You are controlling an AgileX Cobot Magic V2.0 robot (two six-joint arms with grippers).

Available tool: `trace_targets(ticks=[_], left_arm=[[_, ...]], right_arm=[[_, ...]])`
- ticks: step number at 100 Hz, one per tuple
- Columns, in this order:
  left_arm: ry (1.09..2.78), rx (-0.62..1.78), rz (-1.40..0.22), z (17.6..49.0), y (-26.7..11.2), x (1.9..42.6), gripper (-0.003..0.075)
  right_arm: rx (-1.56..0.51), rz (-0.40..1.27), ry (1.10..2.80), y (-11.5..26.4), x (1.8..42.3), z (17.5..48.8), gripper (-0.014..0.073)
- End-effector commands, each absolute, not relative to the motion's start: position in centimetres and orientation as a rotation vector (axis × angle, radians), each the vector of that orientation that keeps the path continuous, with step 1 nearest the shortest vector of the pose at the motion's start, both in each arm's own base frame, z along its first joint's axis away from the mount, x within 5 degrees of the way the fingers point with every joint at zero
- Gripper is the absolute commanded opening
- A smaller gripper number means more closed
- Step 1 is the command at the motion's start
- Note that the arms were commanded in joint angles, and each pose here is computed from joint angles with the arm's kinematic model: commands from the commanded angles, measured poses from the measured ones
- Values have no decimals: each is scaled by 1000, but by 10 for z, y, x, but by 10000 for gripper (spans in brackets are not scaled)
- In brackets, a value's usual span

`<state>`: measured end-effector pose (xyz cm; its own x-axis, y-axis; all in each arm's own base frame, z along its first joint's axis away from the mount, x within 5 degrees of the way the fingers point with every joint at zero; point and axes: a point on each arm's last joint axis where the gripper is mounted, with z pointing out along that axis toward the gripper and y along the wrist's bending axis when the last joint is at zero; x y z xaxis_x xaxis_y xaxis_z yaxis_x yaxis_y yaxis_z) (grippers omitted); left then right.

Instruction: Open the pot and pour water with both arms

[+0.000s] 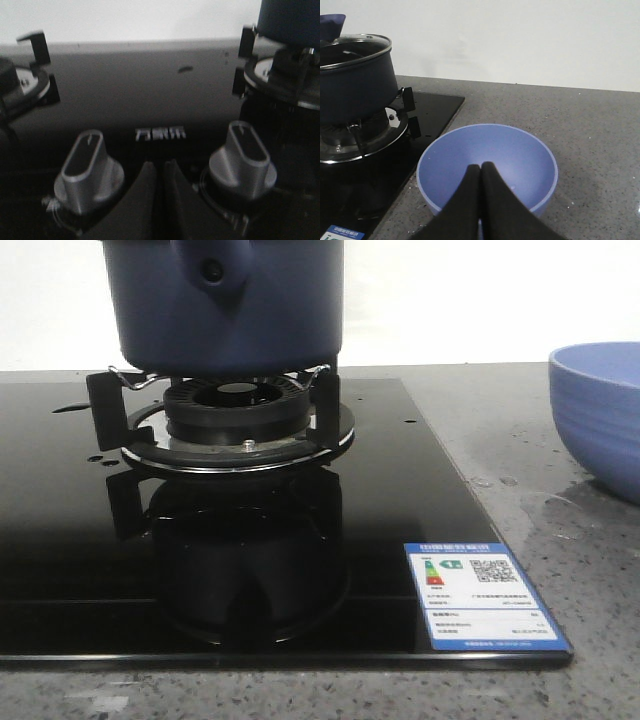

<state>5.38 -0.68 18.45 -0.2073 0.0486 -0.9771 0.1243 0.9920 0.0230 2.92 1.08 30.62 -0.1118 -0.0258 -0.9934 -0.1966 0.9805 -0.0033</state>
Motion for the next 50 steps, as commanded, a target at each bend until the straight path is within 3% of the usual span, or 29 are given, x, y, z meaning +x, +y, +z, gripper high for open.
trace_targets(ticks=[1,50], left_arm=[[1767,113,-76,178,-7,54,-20],[1761,110,-79,179,-7,54,-20]], right_arm=[[-167,130,1592,10,29,320,-63],[-167,130,1592,10,29,320,-63]])
